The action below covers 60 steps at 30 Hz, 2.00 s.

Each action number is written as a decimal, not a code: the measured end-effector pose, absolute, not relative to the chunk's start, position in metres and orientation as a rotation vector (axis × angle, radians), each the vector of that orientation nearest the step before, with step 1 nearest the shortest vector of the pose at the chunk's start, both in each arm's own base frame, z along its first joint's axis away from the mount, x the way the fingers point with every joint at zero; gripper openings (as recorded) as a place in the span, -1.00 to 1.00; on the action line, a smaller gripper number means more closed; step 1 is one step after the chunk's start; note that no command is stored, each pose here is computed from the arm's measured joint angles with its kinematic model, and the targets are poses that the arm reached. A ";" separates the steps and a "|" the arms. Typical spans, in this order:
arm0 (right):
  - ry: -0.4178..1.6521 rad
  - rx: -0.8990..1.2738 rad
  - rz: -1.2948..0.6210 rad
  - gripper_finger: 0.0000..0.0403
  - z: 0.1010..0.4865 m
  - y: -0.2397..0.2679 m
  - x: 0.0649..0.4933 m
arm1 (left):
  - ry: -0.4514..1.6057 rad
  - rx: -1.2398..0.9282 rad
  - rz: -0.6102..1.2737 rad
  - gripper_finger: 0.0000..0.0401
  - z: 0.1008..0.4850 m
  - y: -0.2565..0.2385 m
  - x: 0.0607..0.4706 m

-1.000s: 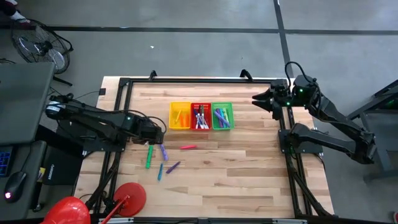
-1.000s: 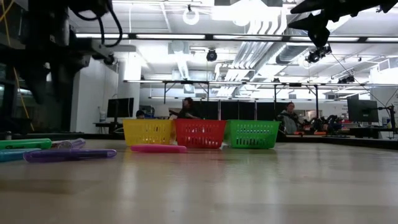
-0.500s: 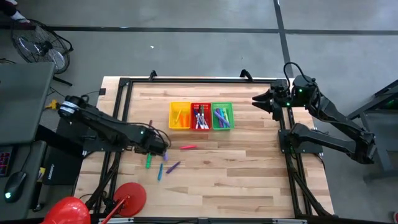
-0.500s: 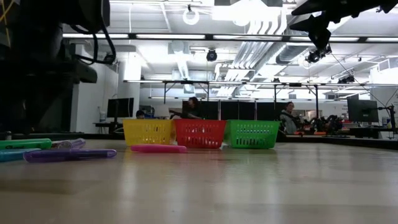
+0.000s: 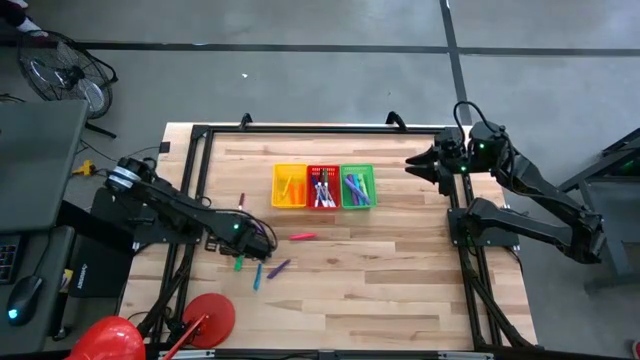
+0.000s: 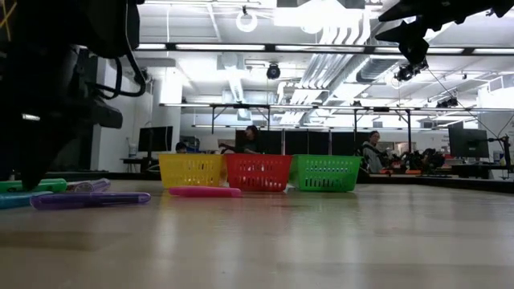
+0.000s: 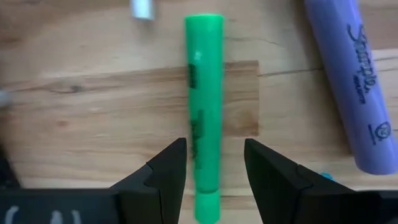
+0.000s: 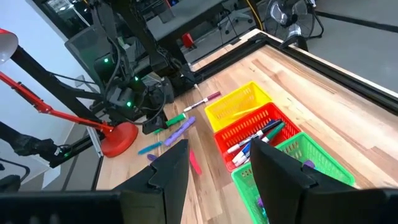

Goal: Pick & Place Markers
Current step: Put the green highlighter into the green bin

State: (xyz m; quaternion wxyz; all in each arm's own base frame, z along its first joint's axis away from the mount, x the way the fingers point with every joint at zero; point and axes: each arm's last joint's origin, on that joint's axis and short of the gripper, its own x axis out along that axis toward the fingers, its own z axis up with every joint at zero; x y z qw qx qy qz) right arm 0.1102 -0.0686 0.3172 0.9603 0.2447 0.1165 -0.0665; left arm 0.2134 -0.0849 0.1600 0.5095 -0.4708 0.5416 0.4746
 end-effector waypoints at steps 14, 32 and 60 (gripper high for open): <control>0.250 0.504 -0.131 -0.21 0.316 -0.068 0.110 | 1.325 -1.174 1.125 -0.22 0.132 -0.085 0.211; 0.261 0.475 -0.106 -0.22 0.316 -0.064 0.113 | 1.380 -1.170 1.088 -0.57 0.127 -0.085 0.209; 0.264 0.474 -0.108 -0.22 0.315 -0.064 0.112 | 1.379 -1.083 1.021 -0.70 0.136 -0.088 0.217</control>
